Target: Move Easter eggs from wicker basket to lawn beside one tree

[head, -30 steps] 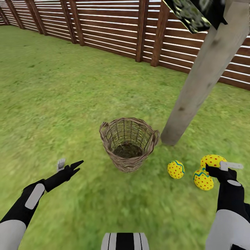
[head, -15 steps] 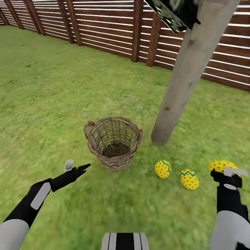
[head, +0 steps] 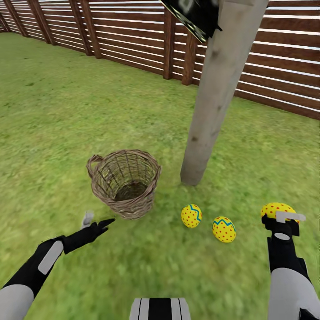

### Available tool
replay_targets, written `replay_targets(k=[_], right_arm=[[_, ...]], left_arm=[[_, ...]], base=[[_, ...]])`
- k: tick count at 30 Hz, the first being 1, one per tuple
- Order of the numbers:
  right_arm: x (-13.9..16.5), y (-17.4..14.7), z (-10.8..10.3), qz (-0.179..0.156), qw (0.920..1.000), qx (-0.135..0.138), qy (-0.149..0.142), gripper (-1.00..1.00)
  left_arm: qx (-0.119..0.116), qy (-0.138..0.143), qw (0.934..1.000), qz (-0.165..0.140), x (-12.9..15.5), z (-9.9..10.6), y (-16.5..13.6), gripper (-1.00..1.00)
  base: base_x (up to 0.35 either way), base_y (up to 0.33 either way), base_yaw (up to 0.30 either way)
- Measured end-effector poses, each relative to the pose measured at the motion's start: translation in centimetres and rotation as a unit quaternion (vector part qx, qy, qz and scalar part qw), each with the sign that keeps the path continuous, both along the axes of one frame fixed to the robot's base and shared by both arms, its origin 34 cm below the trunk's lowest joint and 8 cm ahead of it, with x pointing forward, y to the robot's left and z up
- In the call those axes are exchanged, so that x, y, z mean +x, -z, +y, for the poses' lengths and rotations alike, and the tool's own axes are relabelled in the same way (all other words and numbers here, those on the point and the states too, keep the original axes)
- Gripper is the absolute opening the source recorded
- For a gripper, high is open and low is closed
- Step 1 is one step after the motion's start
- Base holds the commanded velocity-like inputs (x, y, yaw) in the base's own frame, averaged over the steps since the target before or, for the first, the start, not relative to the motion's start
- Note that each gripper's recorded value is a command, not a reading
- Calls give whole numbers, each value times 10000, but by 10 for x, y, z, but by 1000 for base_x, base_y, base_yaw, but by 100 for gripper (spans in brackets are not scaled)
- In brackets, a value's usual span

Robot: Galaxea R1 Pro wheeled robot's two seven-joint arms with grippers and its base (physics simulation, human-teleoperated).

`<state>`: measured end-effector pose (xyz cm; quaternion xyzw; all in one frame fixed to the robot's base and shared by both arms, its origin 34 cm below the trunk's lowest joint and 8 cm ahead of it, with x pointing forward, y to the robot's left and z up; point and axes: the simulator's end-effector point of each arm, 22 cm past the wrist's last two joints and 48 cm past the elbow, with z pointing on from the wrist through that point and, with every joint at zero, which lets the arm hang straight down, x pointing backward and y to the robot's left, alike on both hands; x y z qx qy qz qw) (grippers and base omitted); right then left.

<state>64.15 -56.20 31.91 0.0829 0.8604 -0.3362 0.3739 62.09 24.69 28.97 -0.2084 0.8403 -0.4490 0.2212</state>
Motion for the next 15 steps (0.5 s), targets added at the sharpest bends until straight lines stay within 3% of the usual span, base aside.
replay_targets(k=[2, 3, 4, 5, 8, 10, 15], right_arm=[[0, 0, 0, 4, 10000, 2, -4, -100], [0, 0, 0, 12, 10000, 2, -1, -100], [0, 1, 0, 19, 10000, 1, -9, -100], [2, 0, 2, 28, 10000, -14, -55, -100], [29, -1, 33, 214, 9977, -141, -622, -100], [30, 21, 57, 582, 9944, -29, -881, -100], [13, 68, 87, 1096, 9888, 243, -983, -100]], left_arm=[[168, 291, 9991, 241, -20, 1, 15, 100], [218, 951, 9943, 431, -48, -33, 27, 100], [203, 1300, 9900, 517, -63, -55, 32, 100], [148, 1403, 9885, 537, -68, -67, 33, 100], [13, 1528, 9868, 542, -74, -91, 32, 100], [-60, 1603, 9856, 529, -76, -104, 31, 100], [-169, 1784, 9837, 152, -62, -125, 8, 100]], base=[[0, -7, 0], [0, -7, 0], [39, -112, 0], [95, -221, 0], [160, -280, 0], [209, -259, 0], [34, -41, 0]])
